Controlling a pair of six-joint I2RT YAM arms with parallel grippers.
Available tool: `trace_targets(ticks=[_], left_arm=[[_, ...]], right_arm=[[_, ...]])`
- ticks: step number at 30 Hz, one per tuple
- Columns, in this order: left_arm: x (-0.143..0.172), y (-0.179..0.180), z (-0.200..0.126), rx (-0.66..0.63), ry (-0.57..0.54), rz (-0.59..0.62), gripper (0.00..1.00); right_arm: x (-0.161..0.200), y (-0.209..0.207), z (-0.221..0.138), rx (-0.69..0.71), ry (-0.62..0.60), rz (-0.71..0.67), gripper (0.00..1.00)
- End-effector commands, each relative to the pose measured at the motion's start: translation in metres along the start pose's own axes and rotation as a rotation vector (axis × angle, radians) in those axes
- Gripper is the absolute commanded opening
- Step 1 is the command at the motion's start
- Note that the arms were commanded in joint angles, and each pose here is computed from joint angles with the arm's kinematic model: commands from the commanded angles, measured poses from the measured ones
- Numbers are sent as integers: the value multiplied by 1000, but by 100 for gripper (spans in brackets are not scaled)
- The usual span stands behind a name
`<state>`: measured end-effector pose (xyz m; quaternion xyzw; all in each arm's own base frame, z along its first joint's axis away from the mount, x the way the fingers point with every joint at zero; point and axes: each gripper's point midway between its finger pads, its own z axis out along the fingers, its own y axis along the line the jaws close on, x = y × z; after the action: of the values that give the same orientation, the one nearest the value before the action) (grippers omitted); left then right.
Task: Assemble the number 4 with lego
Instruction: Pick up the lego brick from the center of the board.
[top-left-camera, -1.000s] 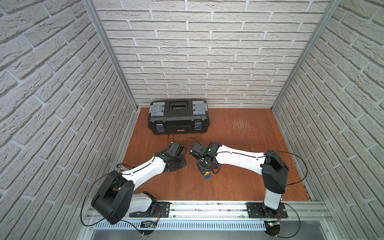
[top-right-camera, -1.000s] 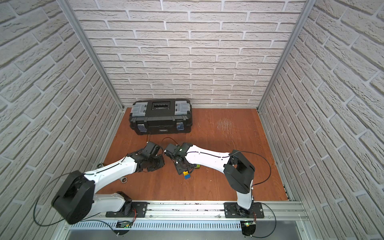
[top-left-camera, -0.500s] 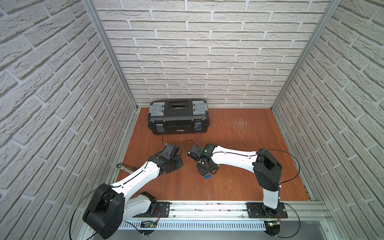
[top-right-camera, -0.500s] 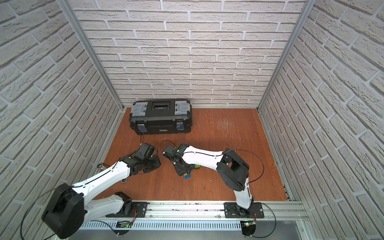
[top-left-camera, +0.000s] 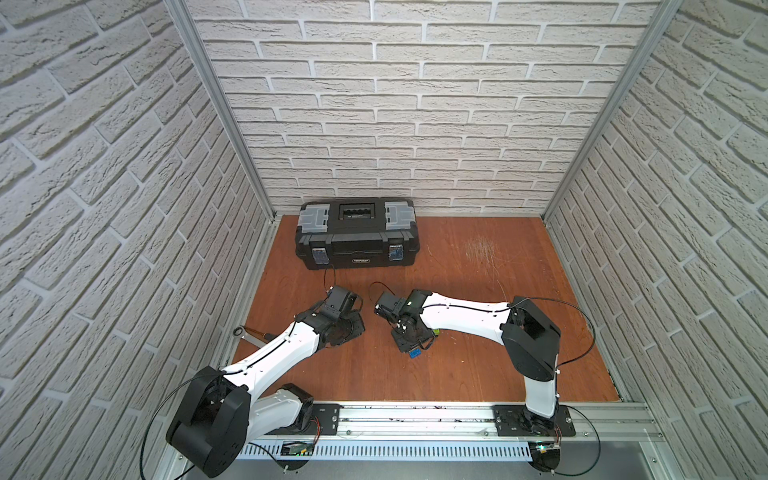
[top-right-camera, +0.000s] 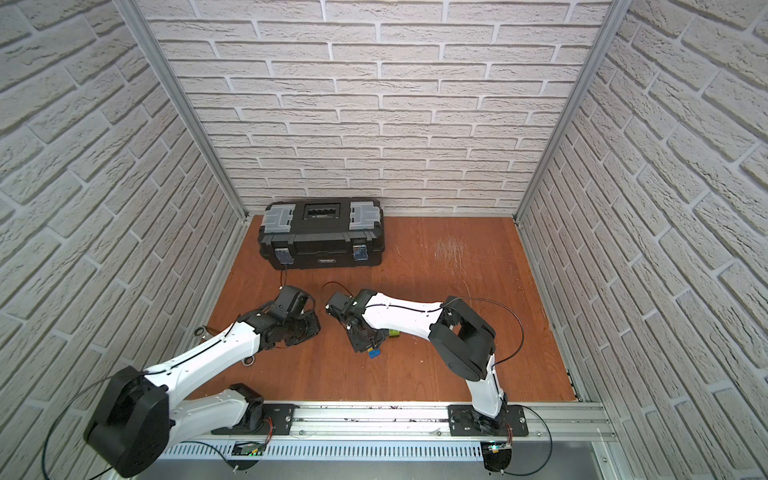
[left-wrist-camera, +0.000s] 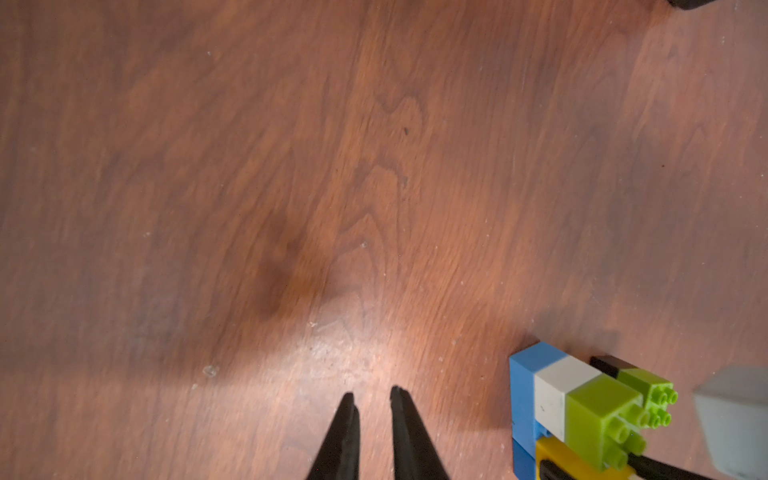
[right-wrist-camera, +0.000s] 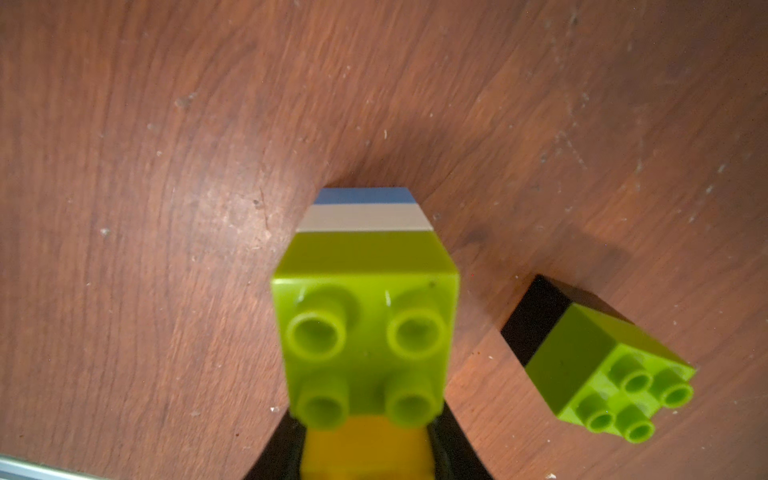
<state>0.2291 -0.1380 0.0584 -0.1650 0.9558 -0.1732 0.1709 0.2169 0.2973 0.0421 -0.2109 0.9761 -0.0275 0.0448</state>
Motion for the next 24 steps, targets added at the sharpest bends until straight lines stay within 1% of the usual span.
trace_targets(ticks=[1,5,7,8,11,15,16,19,24], left_arm=[[3,4,2,-6,15,13,19],[5,5,6,-11,27,12,19],[3,2,6,-9,35,17,19],[2,1,6,-6,35,21,19],[0,-3,5,1,31,24,19],[-1,-6,4,8,34,33,23],[-1,-5,3,5,35,38,24],[-3,-8,-1,8,29,48,27],[-13,-8,-15,-19,-16,90,30]], right_arm=[[10,-5,13,22,30,15,26],[19,-10,25,38,50,26,15],[22,-11,30,41,57,34,12],[27,-12,40,54,82,33,11],[26,-11,40,47,81,34,8],[14,-5,23,34,45,25,7],[7,-2,6,8,6,29,7],[-8,4,-21,-31,-54,34,6],[-26,-3,-66,-44,-136,48,6]])
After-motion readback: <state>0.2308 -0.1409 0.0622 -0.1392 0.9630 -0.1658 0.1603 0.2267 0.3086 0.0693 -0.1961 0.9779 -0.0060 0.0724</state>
